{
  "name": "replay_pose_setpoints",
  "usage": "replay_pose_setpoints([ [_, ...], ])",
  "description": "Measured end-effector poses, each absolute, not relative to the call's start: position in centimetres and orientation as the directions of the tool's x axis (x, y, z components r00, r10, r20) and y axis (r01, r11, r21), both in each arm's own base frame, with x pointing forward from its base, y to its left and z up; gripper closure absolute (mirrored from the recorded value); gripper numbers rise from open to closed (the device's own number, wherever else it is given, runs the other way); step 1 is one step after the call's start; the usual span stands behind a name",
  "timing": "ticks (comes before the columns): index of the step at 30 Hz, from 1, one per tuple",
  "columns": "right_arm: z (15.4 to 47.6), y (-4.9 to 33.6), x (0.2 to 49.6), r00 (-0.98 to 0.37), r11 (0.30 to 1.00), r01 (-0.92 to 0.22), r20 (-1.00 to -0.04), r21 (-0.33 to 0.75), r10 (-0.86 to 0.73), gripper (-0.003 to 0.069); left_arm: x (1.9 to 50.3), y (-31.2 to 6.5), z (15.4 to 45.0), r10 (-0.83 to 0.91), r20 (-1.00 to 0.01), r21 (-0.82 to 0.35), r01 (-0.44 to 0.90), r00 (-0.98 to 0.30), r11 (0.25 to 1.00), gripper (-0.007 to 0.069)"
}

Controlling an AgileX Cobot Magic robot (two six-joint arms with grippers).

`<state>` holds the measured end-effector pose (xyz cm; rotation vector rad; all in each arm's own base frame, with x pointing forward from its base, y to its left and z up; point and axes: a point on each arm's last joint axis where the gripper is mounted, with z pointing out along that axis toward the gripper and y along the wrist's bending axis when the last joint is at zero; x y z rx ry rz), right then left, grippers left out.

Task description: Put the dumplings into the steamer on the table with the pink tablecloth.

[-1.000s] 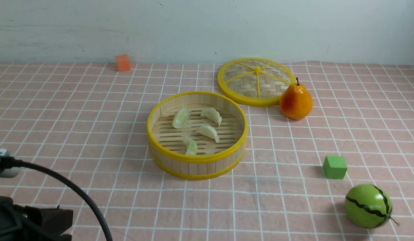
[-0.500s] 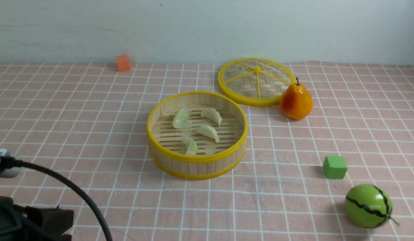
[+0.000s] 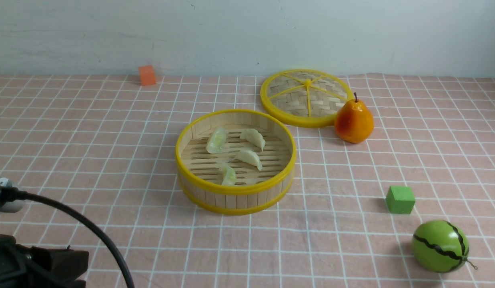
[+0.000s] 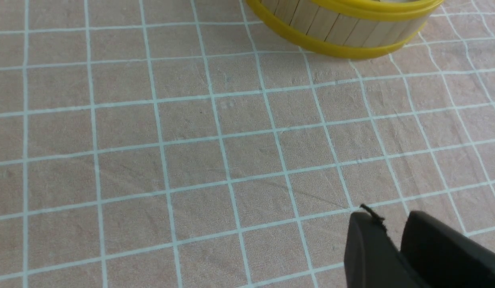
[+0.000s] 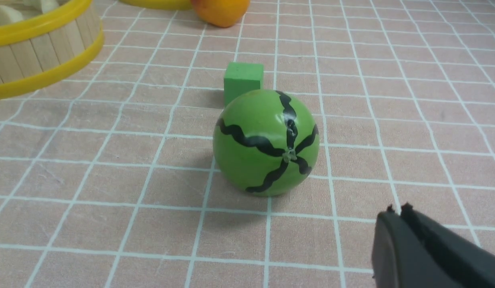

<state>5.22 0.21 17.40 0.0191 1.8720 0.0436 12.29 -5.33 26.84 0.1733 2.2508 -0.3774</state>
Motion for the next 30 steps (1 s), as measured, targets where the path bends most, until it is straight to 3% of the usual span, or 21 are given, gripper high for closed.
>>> replay_pose_setpoints([
  [9, 17.4, 0.2, 5.2, -0.298, 0.999, -0.009, -0.954, 0.043, 0.038, 0.0645, 11.1, -4.8, 25.5, -0.016, -0.786, -0.219, 0.253, -0.619, 0.942, 0.0491],
  [16, 17.4, 0.2, 5.2, -0.298, 0.999, -0.008, -0.954, 0.042, 0.037, 0.0637, 7.4, -2.5, 21.5, -0.019, -0.901, -0.145, 0.259, -0.433, 0.955, 0.0489],
  [18, 17.4, 0.2, 5.2, -0.298, 0.999, -0.008, -0.954, 0.042, 0.037, 0.0634, 6.8, -2.0, 20.5, -0.077, -0.931, -0.173, 0.245, -0.357, 0.954, 0.0513],
  [19, 17.4, 0.2, 5.2, -0.298, 0.999, -0.008, -0.954, 0.042, 0.037, 0.0633, 6.3, -1.6, 19.6, -0.159, -0.948, -0.217, 0.194, -0.277, 0.957, 0.0562],
  [21, 17.4, 0.2, 5.2, -0.298, 0.999, -0.008, -0.954, 0.042, 0.037, 0.0631, 5.9, -1.1, 18.7, -0.206, -0.953, -0.242, 0.147, -0.222, 0.959, 0.0625],
  [23, 17.4, 0.2, 5.2, -0.298, 0.999, -0.008, -0.954, 0.041, 0.037, 0.0628, 5.6, -0.7, 18.5, -0.221, -0.956, -0.243, 0.098, -0.194, 0.965, 0.0639],
  [30, 17.4, 0.2, 5.2, -0.299, 0.999, -0.008, -0.954, 0.041, 0.037, 0.0617, 5.2, -0.1, 16.9, -0.192, -0.928, -0.199, -0.011, -0.319, 0.98, 0.0639],
])
